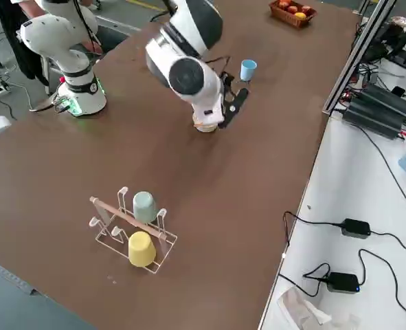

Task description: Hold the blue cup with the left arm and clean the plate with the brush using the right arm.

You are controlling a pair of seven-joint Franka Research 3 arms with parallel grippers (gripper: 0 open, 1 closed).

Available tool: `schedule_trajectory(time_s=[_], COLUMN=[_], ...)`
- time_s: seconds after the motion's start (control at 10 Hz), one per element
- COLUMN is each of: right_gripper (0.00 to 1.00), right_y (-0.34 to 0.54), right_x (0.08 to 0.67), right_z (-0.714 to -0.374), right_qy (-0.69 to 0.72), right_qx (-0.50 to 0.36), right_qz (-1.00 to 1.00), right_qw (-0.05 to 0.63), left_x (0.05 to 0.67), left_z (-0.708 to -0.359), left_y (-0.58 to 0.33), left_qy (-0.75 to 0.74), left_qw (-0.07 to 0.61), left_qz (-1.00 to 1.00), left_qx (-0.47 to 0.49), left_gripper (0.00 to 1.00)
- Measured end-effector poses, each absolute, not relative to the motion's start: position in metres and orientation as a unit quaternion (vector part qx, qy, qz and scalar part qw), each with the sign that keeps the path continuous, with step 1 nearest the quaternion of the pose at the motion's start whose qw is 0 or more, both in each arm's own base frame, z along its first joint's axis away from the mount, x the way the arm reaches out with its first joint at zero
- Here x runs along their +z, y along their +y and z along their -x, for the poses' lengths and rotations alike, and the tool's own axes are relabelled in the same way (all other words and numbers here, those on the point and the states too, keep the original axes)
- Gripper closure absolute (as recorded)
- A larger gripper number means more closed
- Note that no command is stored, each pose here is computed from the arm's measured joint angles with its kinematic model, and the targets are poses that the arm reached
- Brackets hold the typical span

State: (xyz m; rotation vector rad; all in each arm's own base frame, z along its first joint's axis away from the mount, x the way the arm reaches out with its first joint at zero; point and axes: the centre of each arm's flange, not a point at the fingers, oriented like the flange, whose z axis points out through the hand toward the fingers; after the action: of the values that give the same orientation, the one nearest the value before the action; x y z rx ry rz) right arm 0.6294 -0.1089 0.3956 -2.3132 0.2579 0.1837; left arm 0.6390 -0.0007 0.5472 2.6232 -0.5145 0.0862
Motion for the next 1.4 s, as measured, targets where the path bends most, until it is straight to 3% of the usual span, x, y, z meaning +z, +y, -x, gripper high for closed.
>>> schedule_trajectory(time_s=[0.4, 0.9, 1.4], right_gripper=[0.0, 0.01, 0.07], right_y=[-0.099, -0.096, -0.107], right_x=[0.352, 0.276, 0.229], right_z=[-0.634, -0.602, -0.565], right_qy=[0.068, -0.007, -0.058], right_qx=[0.076, 0.073, 0.059], right_qz=[0.91, 0.907, 0.901], right_qw=[0.402, 0.416, 0.426], left_x=[0.451, 0.328, 0.231], left_z=[-0.665, -0.649, -0.644], left_y=[0.009, -0.023, -0.086], left_qy=[-0.327, -0.448, -0.553], left_qw=[0.328, 0.433, 0.467], left_qz=[-0.882, -0.758, -0.611], left_qx=[0.09, 0.193, 0.32], left_gripper=[0.0, 0.0, 0.0])
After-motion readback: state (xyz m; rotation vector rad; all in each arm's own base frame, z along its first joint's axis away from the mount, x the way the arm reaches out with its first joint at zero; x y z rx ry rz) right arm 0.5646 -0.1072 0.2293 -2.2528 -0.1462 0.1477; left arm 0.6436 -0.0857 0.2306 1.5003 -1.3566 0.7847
